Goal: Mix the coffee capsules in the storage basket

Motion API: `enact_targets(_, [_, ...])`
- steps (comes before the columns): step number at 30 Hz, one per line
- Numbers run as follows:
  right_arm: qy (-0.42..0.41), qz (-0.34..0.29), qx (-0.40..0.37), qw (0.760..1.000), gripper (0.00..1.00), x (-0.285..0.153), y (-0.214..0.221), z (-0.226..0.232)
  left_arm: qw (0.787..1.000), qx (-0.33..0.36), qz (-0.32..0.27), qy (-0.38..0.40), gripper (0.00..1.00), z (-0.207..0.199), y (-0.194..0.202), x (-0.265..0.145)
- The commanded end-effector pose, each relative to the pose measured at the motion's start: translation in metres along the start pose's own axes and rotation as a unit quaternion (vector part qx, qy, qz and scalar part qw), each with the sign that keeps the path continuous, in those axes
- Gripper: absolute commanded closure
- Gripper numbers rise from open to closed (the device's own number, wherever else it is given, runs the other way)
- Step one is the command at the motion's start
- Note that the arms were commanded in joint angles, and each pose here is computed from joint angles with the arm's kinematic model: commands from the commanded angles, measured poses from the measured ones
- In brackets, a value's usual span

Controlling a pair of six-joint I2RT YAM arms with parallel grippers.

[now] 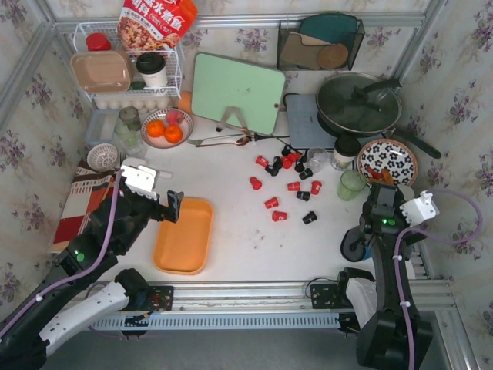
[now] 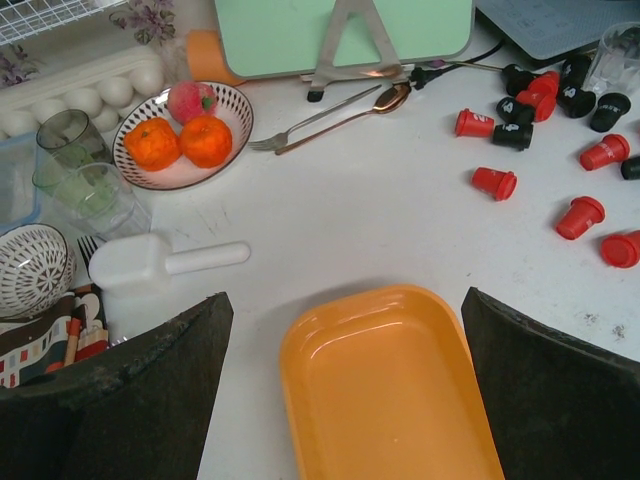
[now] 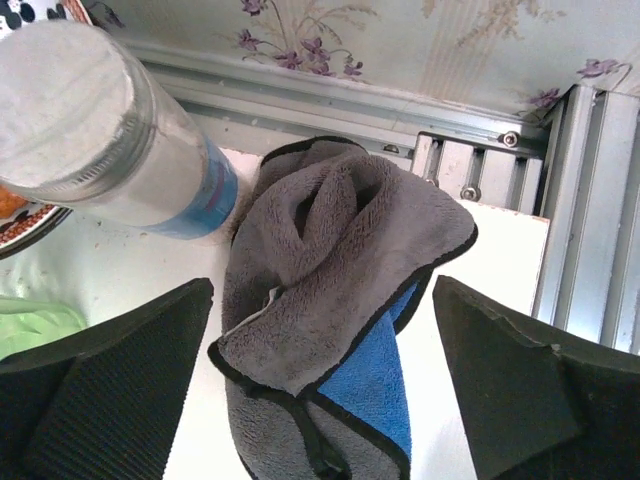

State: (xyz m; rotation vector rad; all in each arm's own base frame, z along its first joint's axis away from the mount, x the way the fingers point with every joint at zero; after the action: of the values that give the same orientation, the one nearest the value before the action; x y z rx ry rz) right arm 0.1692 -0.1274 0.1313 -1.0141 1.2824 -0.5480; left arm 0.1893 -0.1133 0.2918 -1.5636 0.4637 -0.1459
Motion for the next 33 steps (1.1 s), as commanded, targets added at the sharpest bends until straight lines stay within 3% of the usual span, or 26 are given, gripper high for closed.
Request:
enact_targets(1, [0.005,-0.022,-0.004,1.0,0.0,-0.005,-0.021,0.0,1.0,-0.002,-0.02,-0.003,0.01,0.001,-0.008,0.0])
enact_targets(5, [0.042,-0.043,-0.009,0.998,0.0,-0.015,-0.049,-0.009,1.0,-0.002,-0.021,-0.002,0.01,0.0,-0.008,0.001])
enact_targets(11, [0.027,-0.066,-0.014,0.997,0.0,-0.034,-0.092,-0.005,1.0,-0.002,-0.02,-0.002,0.01,0.0,-0.009,0.001])
enact_targets(17, [-0.067,-0.091,-0.038,0.993,0.0,-0.05,-0.113,0.014,1.0,-0.004,-0.019,-0.002,0.01,0.0,-0.009,0.001])
enact_targets(22, [-0.245,-0.125,-0.054,0.96,0.0,-0.078,-0.116,0.045,1.0,-0.002,-0.014,-0.002,0.01,0.0,-0.008,0.001])
enact_targets(33, [-0.29,-0.126,-0.035,0.948,0.0,-0.087,-0.125,0.064,1.0,-0.003,-0.003,0.004,0.01,-0.003,-0.006,0.002])
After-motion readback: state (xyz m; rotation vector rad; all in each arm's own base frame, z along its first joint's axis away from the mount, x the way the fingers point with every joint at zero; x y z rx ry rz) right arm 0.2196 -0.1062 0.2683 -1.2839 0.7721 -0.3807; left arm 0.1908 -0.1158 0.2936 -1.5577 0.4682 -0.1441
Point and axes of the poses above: each gripper's point midway between its finger pads, its own x axis out along the fingers, its own z axis along the line the jaws close on, y = z × x, the point moved 3 cm from there along -x, back along the fingers, and after that the axes turned 8 degrees about -x, right-handed, at the moved point
